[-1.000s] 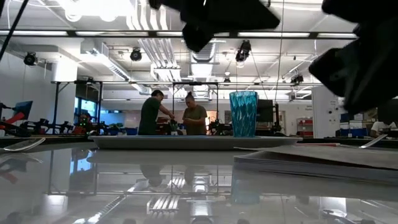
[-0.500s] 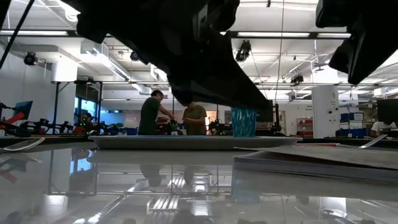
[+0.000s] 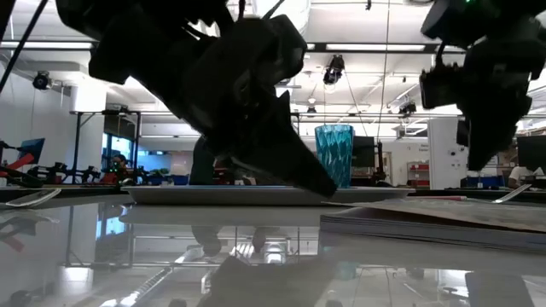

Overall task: Pick and place plate/cup/fork/spoon on tray
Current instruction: Adjust the brown book

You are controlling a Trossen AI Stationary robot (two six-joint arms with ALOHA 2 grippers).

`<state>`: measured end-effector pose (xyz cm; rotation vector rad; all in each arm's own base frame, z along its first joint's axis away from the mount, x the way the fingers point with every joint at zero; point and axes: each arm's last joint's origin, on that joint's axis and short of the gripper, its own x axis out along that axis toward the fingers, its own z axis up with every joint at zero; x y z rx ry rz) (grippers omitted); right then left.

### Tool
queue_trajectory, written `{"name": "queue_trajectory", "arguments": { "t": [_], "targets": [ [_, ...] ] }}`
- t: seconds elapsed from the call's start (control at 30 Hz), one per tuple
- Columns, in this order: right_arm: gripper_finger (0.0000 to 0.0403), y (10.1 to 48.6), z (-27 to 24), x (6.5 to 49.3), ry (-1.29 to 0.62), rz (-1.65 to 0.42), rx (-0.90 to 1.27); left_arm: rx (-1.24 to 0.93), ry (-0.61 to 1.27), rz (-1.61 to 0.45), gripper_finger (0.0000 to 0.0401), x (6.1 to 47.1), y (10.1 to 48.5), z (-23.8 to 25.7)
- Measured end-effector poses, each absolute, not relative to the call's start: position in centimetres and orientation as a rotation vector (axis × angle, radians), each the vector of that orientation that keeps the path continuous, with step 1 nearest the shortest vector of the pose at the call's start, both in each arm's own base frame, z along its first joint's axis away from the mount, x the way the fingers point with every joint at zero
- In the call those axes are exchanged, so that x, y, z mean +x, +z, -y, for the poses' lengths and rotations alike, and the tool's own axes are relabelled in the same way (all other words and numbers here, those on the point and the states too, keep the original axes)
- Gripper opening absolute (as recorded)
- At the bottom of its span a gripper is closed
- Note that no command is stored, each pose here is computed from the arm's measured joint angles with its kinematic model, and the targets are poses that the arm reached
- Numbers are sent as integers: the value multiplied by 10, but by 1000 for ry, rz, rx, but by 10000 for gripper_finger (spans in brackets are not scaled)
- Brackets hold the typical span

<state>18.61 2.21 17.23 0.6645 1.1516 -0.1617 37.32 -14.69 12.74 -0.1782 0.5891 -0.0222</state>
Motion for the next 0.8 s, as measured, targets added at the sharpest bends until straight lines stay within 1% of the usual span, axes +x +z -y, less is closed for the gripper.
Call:
{"name": "queue_trajectory", "arguments": {
  "t": [0.13, 0.3, 0.47, 0.67, 0.8],
  "targets": [
    [76, 164, -10, 183, -196, -1171, 722, -193, -28, -562, 0, 369, 123, 146],
    [143, 155, 0, 179, -177, -1162, 796, -216, -80, -526, 0, 371, 126, 148],
    [203, 148, 5, 179, -160, -1146, 818, -205, -106, -513, 0, 371, 128, 149],
    [245, 145, 5, 182, -159, -1140, 818, -203, -89, -500, 0, 372, 129, 149],
    [259, 143, 5, 183, -157, -1154, 808, -226, -103, -437, 0, 379, 113, 151]
  ]
}}
